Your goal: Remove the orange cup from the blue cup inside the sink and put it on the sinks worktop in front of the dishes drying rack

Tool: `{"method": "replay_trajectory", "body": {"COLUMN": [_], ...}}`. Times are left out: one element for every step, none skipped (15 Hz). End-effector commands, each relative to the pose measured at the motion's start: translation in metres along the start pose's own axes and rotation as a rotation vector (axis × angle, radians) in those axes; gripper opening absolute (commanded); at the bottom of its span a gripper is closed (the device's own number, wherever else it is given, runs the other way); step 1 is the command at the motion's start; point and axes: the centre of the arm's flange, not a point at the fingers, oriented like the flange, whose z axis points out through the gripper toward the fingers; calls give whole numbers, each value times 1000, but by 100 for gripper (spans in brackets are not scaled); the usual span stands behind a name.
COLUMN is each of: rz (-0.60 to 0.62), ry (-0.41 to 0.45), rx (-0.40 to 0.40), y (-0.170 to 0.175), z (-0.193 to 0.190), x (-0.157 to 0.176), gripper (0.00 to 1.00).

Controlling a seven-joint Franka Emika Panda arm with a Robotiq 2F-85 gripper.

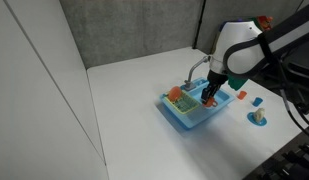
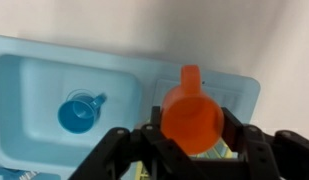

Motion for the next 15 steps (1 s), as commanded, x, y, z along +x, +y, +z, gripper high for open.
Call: {"method": "replay_trajectory", "body": {"rz": [-109, -141, -178, -217, -255, -288, -327, -359, -398, -432, -468, -496, -518, -536, -551], "ry": [15, 21, 27, 34, 37, 44, 49, 53, 58, 59, 60, 60, 59, 60, 60], "rx": [14, 15, 18, 17, 17, 16, 15, 18, 21, 21, 23, 23, 24, 23, 23], "y": [-10, -13, -17, -21, -25, -29, -33, -36, -40, -42, -45, -47, -49, -51, -53], "z": [-3, -3, -3, -3, -3, -2, -2, -1, 0, 2, 3, 5, 8, 10, 14], "x": [1, 1, 1, 1, 2, 2, 3, 3, 3, 2, 2, 2, 2, 2, 2], "gripper": [34, 34, 34, 34, 34, 34, 34, 34, 34, 34, 34, 34, 34, 34, 34]}}
